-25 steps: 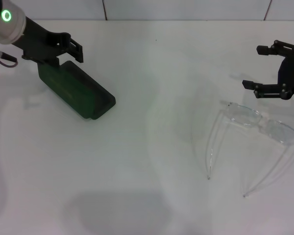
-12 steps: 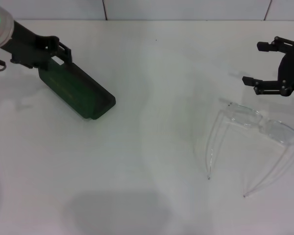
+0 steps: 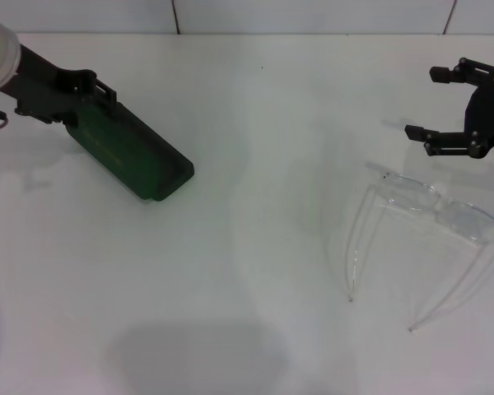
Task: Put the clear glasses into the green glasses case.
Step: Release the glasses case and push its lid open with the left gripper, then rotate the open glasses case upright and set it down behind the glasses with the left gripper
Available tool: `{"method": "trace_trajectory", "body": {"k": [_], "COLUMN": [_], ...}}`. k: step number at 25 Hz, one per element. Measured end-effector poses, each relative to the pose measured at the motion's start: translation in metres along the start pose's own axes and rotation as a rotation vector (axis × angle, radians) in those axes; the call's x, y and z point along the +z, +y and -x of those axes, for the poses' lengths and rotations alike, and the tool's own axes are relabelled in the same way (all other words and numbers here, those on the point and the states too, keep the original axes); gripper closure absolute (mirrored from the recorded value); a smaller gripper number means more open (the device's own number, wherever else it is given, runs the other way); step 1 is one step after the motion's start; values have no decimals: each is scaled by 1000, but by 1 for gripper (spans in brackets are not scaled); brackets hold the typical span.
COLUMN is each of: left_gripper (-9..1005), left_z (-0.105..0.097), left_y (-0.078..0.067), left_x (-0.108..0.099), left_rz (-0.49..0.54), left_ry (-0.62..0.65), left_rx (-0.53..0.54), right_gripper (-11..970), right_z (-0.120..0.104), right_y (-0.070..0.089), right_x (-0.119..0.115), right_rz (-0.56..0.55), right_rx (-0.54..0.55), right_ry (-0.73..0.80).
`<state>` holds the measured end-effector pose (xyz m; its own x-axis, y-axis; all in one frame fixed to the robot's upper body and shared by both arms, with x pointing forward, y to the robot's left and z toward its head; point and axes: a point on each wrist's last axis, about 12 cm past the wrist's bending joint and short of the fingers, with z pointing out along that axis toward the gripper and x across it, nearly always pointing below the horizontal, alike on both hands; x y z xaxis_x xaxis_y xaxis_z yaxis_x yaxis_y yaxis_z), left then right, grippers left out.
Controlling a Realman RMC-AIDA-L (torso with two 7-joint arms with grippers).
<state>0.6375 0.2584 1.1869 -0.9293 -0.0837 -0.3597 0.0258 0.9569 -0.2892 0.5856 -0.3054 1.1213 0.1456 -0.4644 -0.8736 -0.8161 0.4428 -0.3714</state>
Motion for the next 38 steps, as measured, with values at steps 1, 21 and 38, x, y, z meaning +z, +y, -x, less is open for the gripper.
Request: {"method": "trace_trajectory", "body": {"k": [1,21,38], "left_gripper": [371,373,703], "left_z": [0,-10,-13], "left_y": [-2,-3,-14], "left_x": [2,29,27], "left_rz": [-3,13,25], "left_ry": [1,10,36], "left_rx": [3,13,146], "right_gripper": [119,138,154], "right_z": [0,-5,-6], "right_y": [0,5,8], "right_x": [0,-2,-1], "right_rz": [0,9,2], "right_rx": [1,13,21], "right_ry": [0,9,8]}}
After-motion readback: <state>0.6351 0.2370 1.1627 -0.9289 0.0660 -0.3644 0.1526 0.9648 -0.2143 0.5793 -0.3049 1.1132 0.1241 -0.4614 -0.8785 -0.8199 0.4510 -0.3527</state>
